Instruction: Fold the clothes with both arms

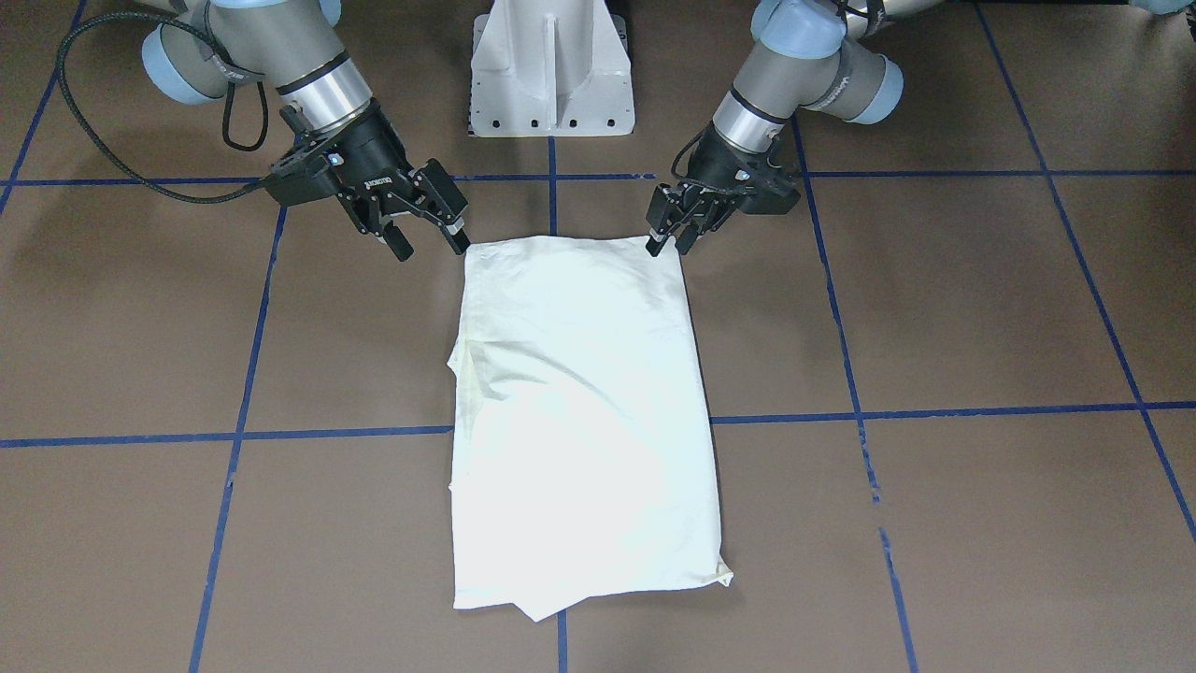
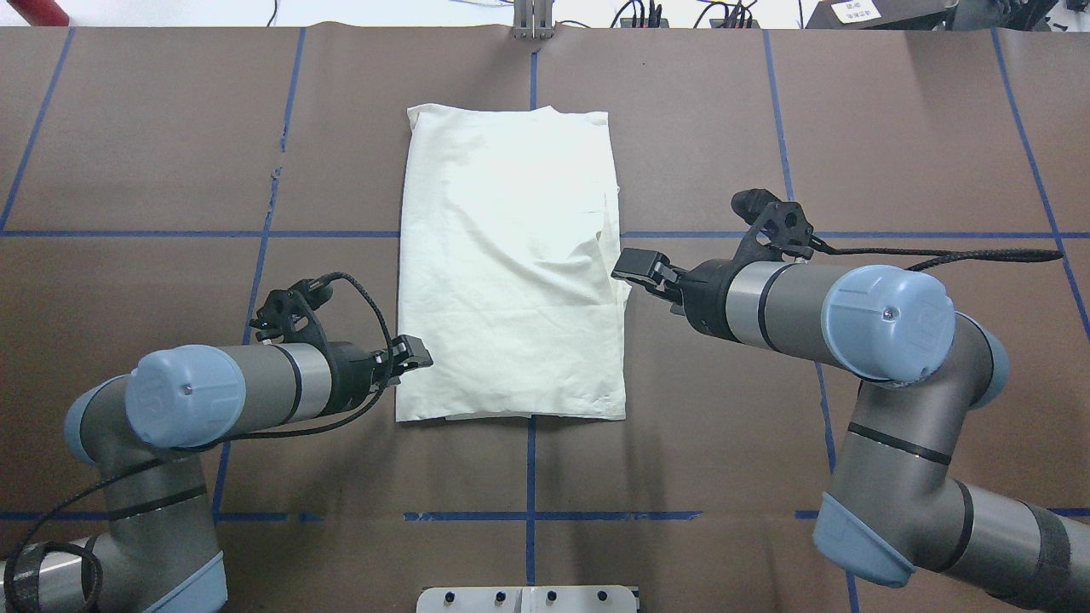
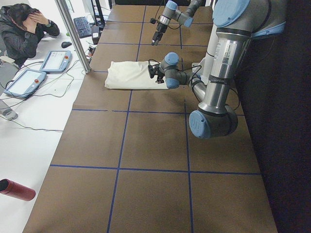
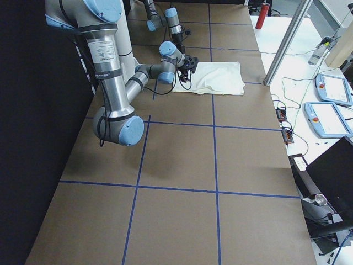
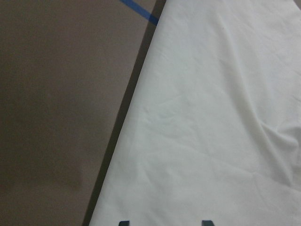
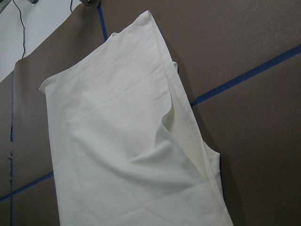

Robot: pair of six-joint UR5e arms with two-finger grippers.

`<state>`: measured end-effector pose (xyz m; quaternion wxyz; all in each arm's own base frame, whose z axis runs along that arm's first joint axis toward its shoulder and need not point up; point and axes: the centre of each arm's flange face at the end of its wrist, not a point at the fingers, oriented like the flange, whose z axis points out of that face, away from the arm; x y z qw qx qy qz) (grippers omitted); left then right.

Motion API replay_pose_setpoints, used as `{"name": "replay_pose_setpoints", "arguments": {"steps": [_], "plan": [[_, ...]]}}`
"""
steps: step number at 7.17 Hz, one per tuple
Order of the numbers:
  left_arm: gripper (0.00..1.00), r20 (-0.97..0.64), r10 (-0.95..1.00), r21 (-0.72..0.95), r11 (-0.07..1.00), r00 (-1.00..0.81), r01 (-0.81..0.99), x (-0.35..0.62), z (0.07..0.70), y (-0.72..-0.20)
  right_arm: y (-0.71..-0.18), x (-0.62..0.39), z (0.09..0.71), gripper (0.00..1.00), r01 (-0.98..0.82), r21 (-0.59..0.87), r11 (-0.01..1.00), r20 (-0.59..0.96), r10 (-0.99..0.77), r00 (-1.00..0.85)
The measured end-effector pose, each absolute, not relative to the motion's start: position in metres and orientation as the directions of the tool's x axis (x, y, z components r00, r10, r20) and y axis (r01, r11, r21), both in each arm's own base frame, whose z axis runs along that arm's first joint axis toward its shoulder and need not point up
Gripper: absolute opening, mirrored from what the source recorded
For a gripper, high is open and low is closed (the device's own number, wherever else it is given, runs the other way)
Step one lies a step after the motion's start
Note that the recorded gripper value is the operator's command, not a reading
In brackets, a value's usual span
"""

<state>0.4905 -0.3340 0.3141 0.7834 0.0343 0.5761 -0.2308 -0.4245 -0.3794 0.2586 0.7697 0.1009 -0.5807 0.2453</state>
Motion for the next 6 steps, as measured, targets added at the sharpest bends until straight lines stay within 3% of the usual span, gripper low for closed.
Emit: {"name": "replay_pose_setpoints", "arguments": {"steps": [6], "plan": [[0.61,-0.887,-0.338,-0.2,0.896,0.315,0.398,0.513,0.336,-0.308,-0.38,-0.425,0.26,0.99,-0.502,-0.128,0.855,0.943,0.262,0.206]]}}
